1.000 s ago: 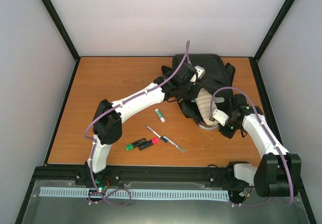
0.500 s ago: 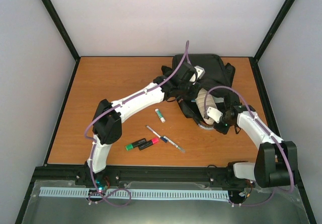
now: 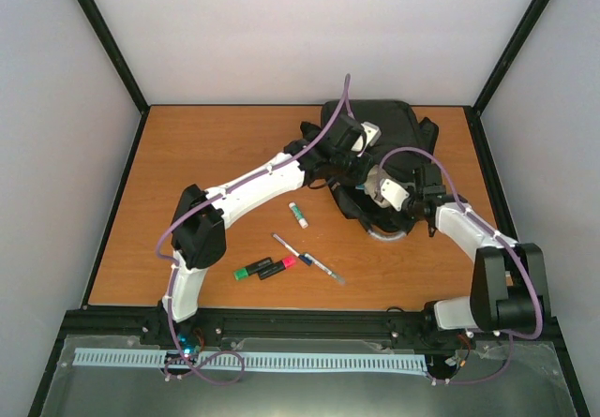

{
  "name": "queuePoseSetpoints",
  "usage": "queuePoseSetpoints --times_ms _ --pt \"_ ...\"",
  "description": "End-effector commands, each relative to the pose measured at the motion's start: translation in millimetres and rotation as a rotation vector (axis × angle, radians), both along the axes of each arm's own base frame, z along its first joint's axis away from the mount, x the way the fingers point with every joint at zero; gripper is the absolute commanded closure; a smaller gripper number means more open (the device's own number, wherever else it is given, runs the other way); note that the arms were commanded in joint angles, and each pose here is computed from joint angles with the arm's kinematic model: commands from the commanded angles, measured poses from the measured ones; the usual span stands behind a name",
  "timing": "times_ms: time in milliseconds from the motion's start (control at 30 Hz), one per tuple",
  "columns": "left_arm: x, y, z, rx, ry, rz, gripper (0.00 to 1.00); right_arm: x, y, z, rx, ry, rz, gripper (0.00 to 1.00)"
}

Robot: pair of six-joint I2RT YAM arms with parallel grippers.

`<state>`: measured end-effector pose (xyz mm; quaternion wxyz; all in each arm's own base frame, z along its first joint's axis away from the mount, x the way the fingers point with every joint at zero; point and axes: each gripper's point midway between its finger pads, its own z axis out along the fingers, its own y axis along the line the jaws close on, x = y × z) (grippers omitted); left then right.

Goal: Pack the student bag
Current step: Place the stationery in the student bag.

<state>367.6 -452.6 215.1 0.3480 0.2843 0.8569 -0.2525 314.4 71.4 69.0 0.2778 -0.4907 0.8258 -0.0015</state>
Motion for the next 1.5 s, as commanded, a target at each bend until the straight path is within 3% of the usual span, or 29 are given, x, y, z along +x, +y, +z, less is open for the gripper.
queuePoseSetpoints --times_ms 0,200,500,900,1133,1467 --pt "-4.0 0.3 72.6 -0.131 -0.065 -0.008 0.99 37.2 17.2 12.4 0.085 -0.162 -0.004 0.86" --pt "-3.9 1.5 74.1 -0.126 -0.072 -0.008 0.99 20.3 26.3 5.1 0.077 -0.114 0.057 0.83" --pt "-2.2 3.6 74.6 -0.091 -0.097 -0.02 0.99 -10.6 -1.2 3.1 -0.179 -0.159 0.2 0.84" --pt "-5.0 -5.1 74.1 -0.094 -0.065 -0.059 0.99 26.4 4.3 6.4 -0.394 -0.323 0.304 0.9" --pt "-7.7 -8.0 68.9 -0.089 -0.046 -0.079 0.99 50.5 31.2 0.5 -0.394 -0.395 0.339 0.9" --pt "-13.3 -10.4 59.2 -0.078 -0.004 -0.104 0.99 98.7 59.7 28.4 -0.333 -0.562 0.212 0.9"
